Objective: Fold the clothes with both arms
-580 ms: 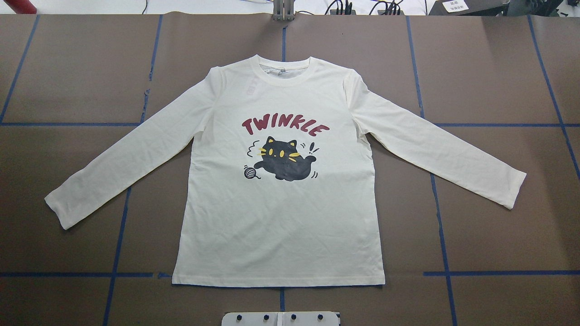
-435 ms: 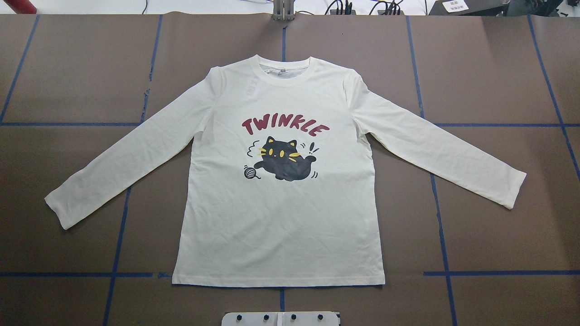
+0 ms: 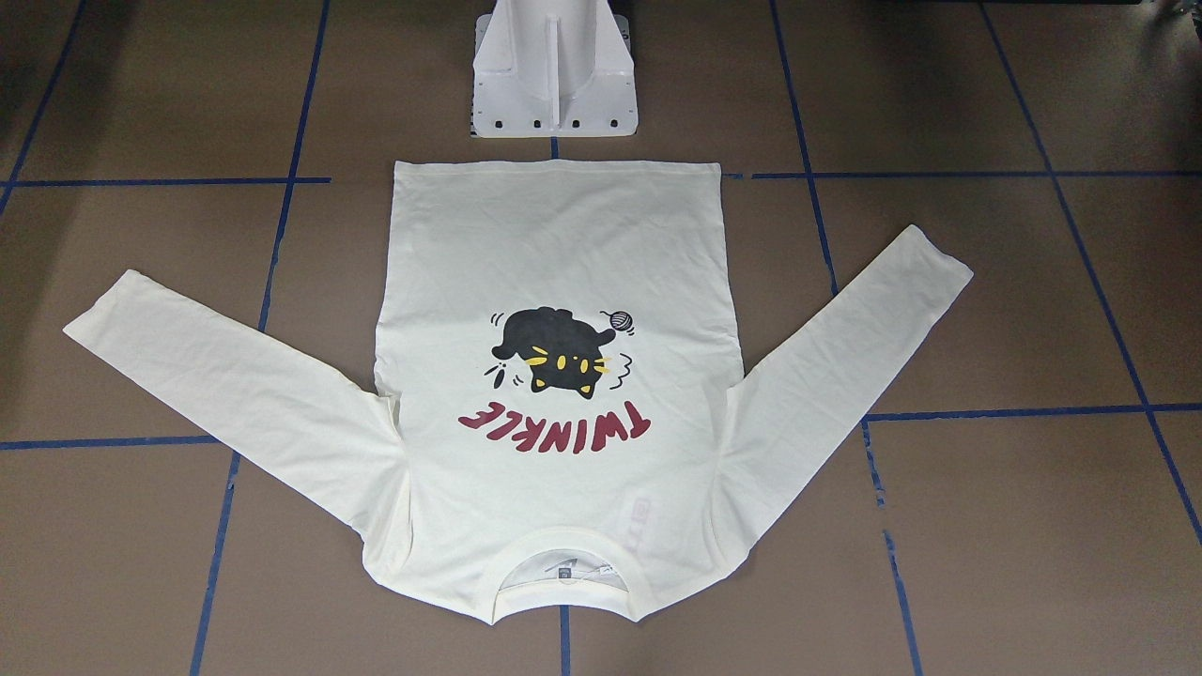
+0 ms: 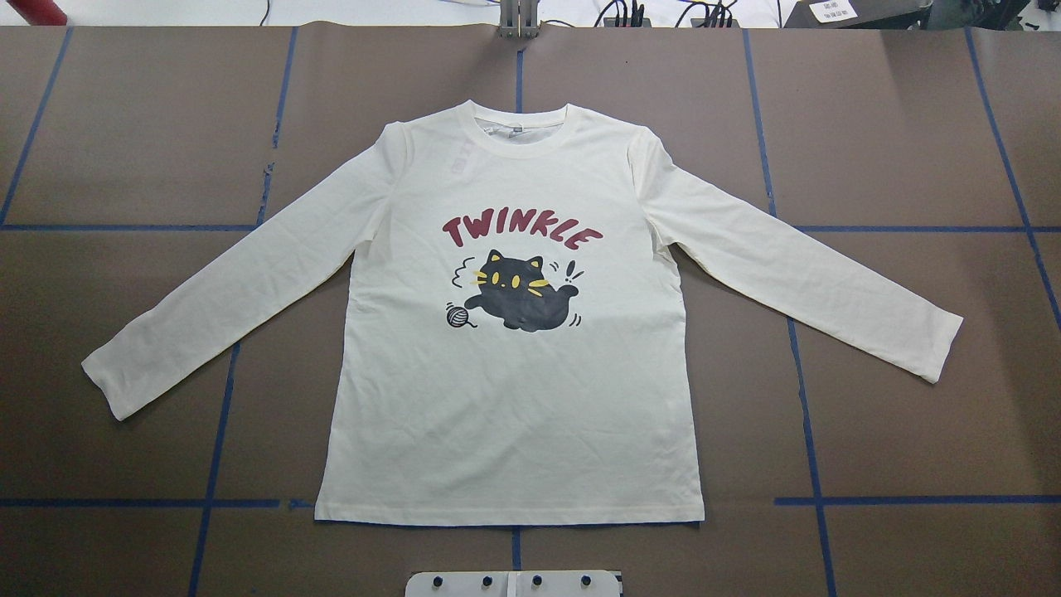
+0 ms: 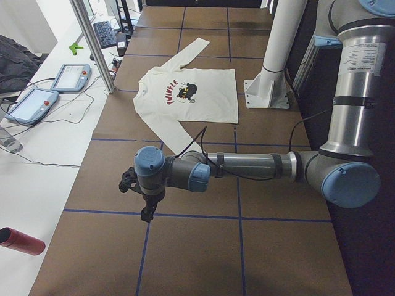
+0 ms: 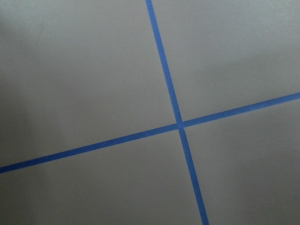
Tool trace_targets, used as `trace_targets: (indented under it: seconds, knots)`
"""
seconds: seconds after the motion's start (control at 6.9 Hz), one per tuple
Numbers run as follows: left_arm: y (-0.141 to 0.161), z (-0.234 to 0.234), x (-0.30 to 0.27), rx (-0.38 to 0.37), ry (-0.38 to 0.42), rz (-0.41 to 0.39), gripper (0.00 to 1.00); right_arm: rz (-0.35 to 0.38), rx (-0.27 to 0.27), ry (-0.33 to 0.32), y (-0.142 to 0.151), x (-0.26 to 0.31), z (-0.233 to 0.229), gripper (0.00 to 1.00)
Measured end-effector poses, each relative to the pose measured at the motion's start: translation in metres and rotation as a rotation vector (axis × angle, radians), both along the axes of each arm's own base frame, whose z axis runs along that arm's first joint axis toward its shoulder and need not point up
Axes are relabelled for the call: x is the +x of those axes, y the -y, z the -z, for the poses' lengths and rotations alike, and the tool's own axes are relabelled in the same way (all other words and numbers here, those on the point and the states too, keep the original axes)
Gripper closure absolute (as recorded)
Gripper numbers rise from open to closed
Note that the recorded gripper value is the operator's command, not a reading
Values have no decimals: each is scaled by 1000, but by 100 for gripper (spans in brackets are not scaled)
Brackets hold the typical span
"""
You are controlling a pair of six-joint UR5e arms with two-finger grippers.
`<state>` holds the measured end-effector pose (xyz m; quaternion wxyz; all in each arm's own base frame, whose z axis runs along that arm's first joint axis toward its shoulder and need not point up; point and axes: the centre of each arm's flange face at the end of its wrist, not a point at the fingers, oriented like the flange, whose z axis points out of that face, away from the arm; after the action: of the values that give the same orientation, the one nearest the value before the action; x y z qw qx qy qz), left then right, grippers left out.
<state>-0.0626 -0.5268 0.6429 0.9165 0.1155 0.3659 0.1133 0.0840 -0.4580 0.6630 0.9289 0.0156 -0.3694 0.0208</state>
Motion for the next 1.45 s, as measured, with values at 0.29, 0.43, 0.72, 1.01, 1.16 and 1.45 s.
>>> trace_targets:
  seconds: [0.29, 0.43, 0.72, 1.01, 1.16, 1.45]
  knots:
    - [4, 7, 7, 60, -1, -11, 0, 5, 99, -6, 14, -4, 15, 0]
    - [9, 15, 10, 114, 0, -11, 0, 8, 176, -12, 20, -6, 21, 0]
    - [24, 32, 10, 174, 6, -7, 0, 5, 241, -5, 34, -8, 26, 0]
    - [29, 39, 10, 189, 10, -5, 0, 9, 263, 46, 34, -16, 21, 0]
    - [29, 40, 10, 192, 12, -5, 0, 5, 288, 71, 33, -32, 21, 0]
    - [29, 42, 10, 196, 12, -6, 0, -59, 261, 142, 25, -87, 28, 12]
